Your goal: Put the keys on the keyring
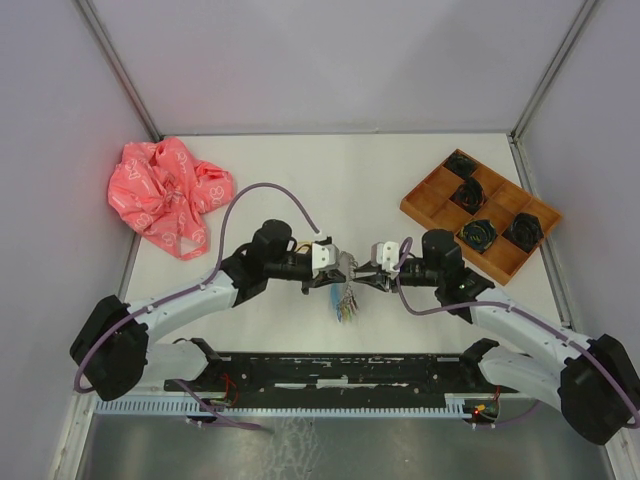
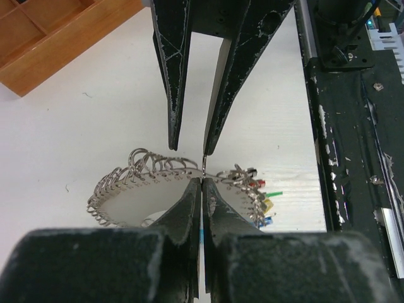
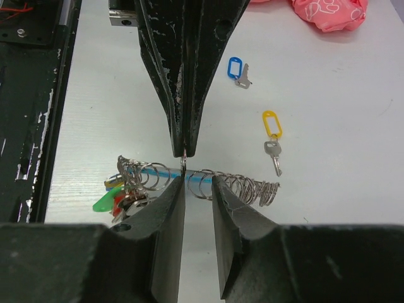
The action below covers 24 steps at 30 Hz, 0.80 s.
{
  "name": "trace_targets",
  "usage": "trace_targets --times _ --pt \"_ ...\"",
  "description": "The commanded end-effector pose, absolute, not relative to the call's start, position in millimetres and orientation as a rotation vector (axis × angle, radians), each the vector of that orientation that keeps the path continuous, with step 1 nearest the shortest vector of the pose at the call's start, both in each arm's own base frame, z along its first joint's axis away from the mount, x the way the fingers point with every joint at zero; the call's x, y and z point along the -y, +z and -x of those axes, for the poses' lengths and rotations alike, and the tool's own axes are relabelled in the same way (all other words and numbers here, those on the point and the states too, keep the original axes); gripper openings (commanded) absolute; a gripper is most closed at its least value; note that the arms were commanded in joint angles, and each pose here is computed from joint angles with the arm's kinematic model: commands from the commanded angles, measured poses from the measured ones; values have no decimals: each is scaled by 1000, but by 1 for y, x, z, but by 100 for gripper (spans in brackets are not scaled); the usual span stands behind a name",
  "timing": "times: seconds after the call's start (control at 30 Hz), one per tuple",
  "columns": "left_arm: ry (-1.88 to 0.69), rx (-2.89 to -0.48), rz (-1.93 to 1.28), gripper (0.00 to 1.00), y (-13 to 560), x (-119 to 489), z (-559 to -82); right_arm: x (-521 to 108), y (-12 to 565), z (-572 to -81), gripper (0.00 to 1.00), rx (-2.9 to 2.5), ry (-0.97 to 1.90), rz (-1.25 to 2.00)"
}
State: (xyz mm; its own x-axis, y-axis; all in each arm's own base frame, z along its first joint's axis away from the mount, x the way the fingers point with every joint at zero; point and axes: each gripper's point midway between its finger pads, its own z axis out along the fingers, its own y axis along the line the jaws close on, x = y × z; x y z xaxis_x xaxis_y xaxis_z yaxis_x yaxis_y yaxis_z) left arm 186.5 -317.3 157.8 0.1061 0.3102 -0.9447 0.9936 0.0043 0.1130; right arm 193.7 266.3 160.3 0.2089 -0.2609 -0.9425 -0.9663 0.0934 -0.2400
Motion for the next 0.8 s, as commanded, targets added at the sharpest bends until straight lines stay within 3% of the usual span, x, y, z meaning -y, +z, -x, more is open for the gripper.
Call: trace_targets --times 0.0,0.27,0.77 --pt "-863 -1247 -1465 3 190 326 -198 -275 188 -198 30 -1162 806 1408" --pt "-859 -1253 -1456 3 193 330 -198 -278 182 -193 27 -1175 828 1430" --pt "-851 -1275 -1436 3 193 333 -201 -275 169 -186 30 -1227 826 1470"
